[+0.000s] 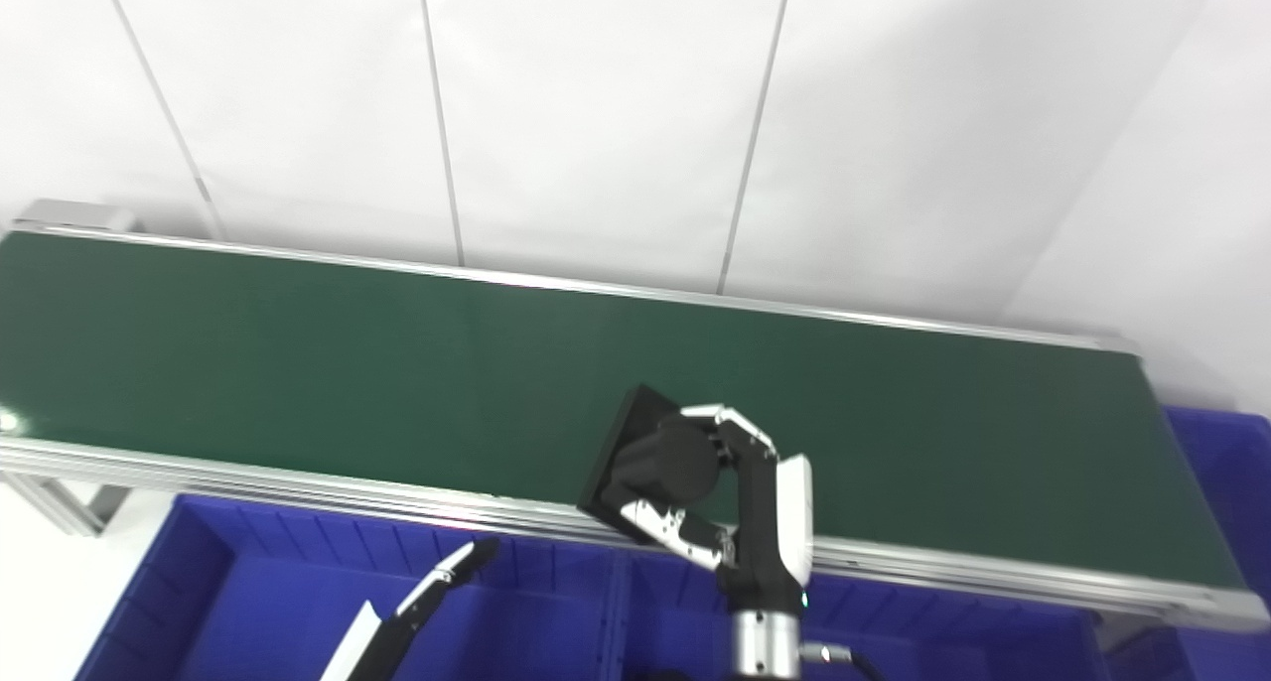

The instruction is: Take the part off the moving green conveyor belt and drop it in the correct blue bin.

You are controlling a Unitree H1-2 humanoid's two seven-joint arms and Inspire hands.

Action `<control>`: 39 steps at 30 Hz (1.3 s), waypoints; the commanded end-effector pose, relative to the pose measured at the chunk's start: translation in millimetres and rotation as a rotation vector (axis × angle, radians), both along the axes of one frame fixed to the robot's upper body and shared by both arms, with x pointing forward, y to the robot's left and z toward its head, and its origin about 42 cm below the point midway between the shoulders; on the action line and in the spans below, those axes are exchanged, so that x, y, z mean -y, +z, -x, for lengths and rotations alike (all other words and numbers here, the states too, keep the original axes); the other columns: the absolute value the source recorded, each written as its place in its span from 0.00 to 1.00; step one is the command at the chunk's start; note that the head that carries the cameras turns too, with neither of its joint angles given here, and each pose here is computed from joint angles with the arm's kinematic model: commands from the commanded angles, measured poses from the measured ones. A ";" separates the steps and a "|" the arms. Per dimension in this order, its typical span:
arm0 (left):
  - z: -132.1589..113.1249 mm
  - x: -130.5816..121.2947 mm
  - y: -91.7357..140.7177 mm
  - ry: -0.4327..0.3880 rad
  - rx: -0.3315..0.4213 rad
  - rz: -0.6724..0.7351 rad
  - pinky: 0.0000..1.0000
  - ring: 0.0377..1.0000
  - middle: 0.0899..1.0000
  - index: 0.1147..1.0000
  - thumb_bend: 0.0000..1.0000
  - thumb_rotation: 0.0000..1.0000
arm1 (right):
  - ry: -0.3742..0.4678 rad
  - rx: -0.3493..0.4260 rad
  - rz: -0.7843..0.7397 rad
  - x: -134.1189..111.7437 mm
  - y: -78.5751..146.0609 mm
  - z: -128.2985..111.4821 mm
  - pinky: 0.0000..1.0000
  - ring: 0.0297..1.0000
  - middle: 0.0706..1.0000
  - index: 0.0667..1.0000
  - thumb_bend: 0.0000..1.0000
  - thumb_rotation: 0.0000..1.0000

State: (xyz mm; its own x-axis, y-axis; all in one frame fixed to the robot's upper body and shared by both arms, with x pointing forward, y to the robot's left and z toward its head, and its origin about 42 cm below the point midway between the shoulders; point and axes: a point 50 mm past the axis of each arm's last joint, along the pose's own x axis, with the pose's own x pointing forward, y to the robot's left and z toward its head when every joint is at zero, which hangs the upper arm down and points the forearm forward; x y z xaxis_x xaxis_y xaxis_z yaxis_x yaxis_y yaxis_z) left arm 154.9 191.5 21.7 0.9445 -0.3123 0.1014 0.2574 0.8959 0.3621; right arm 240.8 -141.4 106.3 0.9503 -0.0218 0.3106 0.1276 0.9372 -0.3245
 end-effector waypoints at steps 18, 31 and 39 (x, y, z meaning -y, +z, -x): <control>-26.6 1.6 36.7 -0.033 0.041 0.170 0.86 0.91 0.91 0.89 0.90 0.53 | -0.197 -0.150 0.128 68.7 -32.4 75.3 0.34 0.43 0.52 0.41 0.51 0.00; -35.4 -7.1 40.5 -0.030 0.018 0.216 0.88 0.91 0.89 0.89 0.90 0.53 | -0.196 -0.376 0.275 74.3 -73.0 58.2 0.61 0.63 0.64 0.45 0.51 0.07; -36.3 -11.6 41.7 -0.023 0.017 0.220 0.88 0.90 0.89 0.88 0.90 0.51 | -0.044 -0.443 0.230 59.4 -88.9 41.2 0.85 0.92 0.99 0.96 0.72 0.25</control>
State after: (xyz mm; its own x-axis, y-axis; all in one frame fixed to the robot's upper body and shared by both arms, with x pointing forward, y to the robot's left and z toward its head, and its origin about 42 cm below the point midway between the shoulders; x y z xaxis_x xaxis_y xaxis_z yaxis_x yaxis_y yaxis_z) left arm 187.8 206.3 51.7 0.9511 -0.2849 0.1189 0.2634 0.9497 0.1692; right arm 195.4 -206.4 10.3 0.9840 -0.0721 -0.1627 -0.0300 0.8341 -0.5508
